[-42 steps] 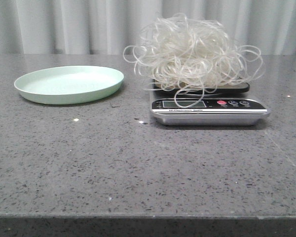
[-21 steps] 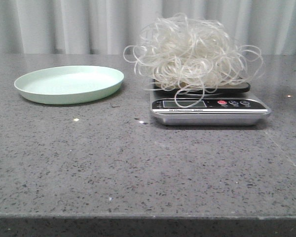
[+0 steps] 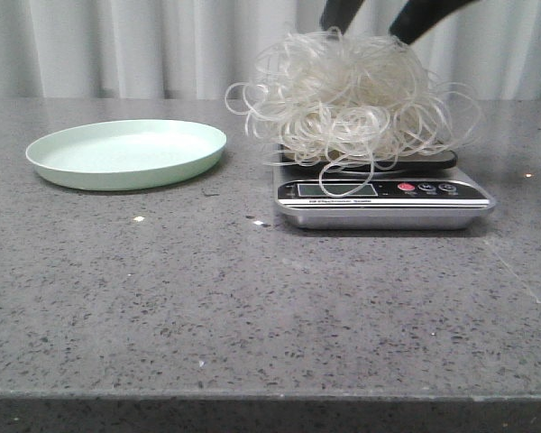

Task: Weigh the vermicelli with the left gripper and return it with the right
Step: 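Lower the right gripper into the vermicelli on the scale and grasp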

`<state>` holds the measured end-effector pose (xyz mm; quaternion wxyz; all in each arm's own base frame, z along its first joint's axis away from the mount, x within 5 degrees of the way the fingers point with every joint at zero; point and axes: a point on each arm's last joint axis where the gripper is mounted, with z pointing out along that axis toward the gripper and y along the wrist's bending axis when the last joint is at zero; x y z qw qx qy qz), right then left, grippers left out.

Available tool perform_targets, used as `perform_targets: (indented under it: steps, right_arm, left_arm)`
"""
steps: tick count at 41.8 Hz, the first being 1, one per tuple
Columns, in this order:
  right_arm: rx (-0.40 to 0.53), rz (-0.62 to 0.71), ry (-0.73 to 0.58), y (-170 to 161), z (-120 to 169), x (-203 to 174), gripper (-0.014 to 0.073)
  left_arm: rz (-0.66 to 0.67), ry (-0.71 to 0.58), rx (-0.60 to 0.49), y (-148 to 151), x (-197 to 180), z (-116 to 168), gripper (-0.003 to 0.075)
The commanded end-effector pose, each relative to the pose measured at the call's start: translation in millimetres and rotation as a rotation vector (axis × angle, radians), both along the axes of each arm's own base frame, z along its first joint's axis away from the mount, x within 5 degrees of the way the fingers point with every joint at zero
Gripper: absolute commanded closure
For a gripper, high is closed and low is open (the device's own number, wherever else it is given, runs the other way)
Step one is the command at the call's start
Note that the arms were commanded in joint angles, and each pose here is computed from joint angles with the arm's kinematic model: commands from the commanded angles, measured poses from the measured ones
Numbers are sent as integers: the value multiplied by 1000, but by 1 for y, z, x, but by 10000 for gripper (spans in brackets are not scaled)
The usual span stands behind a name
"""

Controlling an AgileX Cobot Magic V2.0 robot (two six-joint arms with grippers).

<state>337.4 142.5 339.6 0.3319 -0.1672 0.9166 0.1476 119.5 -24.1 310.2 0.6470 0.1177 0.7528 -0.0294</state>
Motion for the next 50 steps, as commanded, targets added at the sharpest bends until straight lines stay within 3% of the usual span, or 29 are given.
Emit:
perform_targets:
  steps: [1, 21, 23, 33, 35, 43, 50]
  right_arm:
    - [35, -9, -54, 1, 13, 4, 10]
    - [-24, 4, 108, 8, -32, 21, 29]
    - [-24, 4, 108, 8, -32, 21, 62]
    - [-32, 11, 132, 8, -32, 18, 418]
    - [-33, 11, 134, 8, -32, 18, 454]
    - [-31, 19, 130, 8, -24, 18, 445]
    - [-26, 38, 117, 9, 0, 18, 445]
  left_arm:
    - [2, -95, -31, 0, 0, 16, 584]
    - [2, -95, -31, 0, 0, 16, 583]
    - [2, -95, -31, 0, 0, 16, 584]
    - [2, -95, -31, 0, 0, 16, 584]
    - [2, -95, -31, 0, 0, 16, 583]
    - [2, -95, -31, 0, 0, 16, 583]
    - [2, -95, -31, 0, 0, 16, 584]
